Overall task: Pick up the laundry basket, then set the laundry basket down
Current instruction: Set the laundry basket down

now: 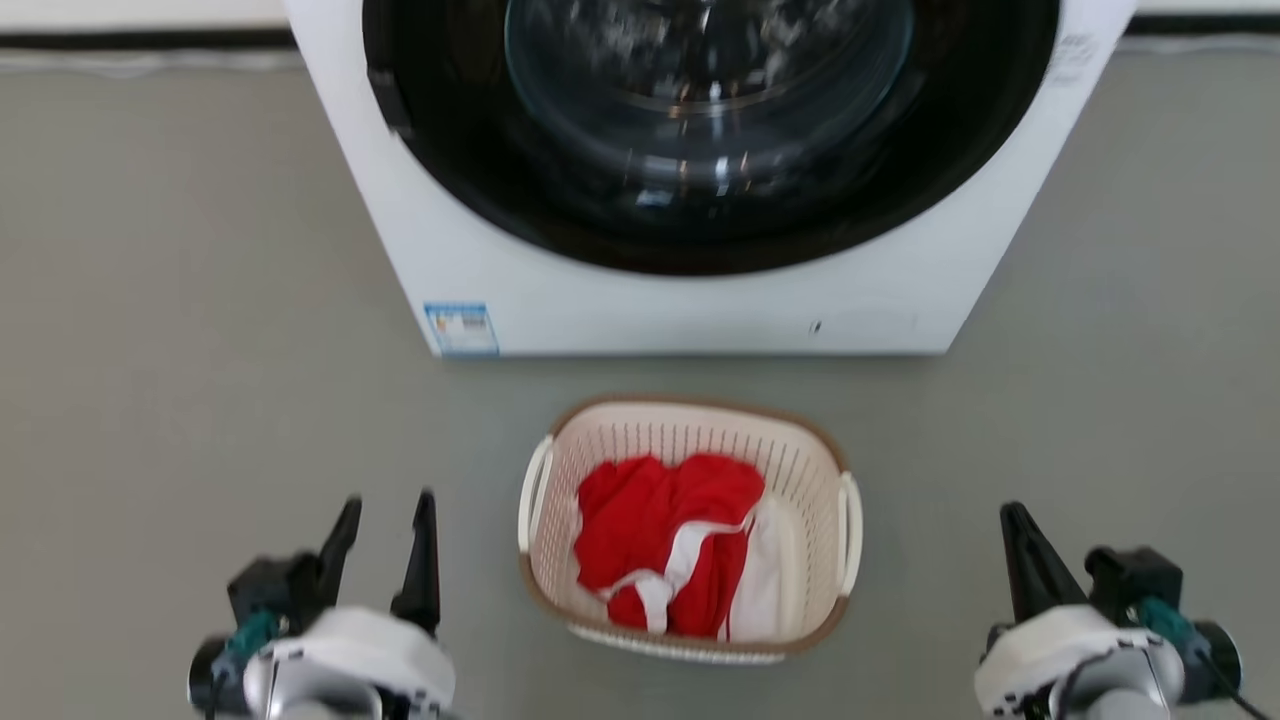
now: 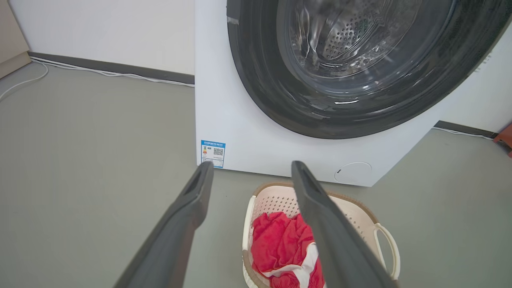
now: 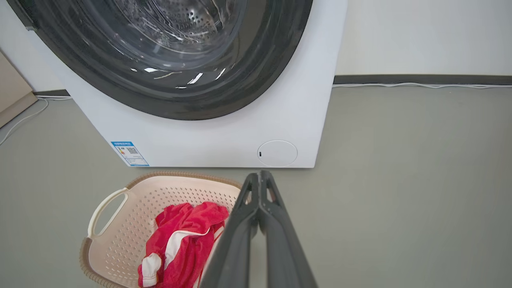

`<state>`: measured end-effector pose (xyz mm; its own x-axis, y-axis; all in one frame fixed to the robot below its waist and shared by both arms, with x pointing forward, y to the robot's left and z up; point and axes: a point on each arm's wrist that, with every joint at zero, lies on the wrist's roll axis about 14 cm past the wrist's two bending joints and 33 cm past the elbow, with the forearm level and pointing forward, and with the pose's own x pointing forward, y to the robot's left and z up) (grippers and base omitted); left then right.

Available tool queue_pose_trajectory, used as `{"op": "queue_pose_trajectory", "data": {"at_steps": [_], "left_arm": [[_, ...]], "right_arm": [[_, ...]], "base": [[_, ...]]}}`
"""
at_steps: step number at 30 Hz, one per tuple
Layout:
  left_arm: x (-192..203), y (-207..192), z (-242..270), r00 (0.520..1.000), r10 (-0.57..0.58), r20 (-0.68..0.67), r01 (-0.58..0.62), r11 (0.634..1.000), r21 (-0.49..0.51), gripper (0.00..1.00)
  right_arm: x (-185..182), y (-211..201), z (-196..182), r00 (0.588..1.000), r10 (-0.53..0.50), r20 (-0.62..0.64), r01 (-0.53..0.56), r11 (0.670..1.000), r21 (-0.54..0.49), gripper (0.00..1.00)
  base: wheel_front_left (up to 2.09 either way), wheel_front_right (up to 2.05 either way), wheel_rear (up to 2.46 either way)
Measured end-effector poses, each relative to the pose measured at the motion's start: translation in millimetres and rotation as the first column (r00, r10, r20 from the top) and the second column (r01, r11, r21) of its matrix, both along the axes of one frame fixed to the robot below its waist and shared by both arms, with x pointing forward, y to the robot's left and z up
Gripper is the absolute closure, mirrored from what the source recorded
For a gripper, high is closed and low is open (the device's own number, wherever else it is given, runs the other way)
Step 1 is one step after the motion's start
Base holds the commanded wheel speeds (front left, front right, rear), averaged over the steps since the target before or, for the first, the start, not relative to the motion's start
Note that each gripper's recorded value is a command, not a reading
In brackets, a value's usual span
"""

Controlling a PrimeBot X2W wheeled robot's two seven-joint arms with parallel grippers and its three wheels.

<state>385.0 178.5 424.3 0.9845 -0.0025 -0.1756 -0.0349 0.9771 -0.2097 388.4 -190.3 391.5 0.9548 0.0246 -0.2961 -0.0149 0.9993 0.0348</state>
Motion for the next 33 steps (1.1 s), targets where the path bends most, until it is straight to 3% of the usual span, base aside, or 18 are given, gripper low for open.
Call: {"op": "queue_pose_trajectory", "data": {"at_steps": [7,19,27,33], "left_arm": [[32,4,-6,1.000,0.012,0.001,-0.012,1.000,-0.006,0.00],[60,25,-31,0.997,0.068,-0.039,-0.068,0.998,-0.007,0.00],[63,31,-48,0.994,0.082,-0.079,-0.082,0.997,0.002,0.00],[70,27,-52,0.994,0.067,-0.083,-0.067,0.998,0.000,0.00]], "right_arm": [[25,25,-50,0.982,0.078,-0.170,-0.079,0.997,0.003,1.00],[40,70,-137,0.859,0.264,-0.439,-0.289,0.957,0.011,1.00],[4,92,-183,0.728,0.356,-0.586,-0.408,0.912,0.046,1.00],[-23,94,-200,0.660,0.375,-0.651,-0.441,0.895,0.069,1.00]], "base": [[0.00,0.00,0.00],[0.00,0.00,0.00],[0.00,0.00,0.00],[0.00,0.00,0.00]]}}
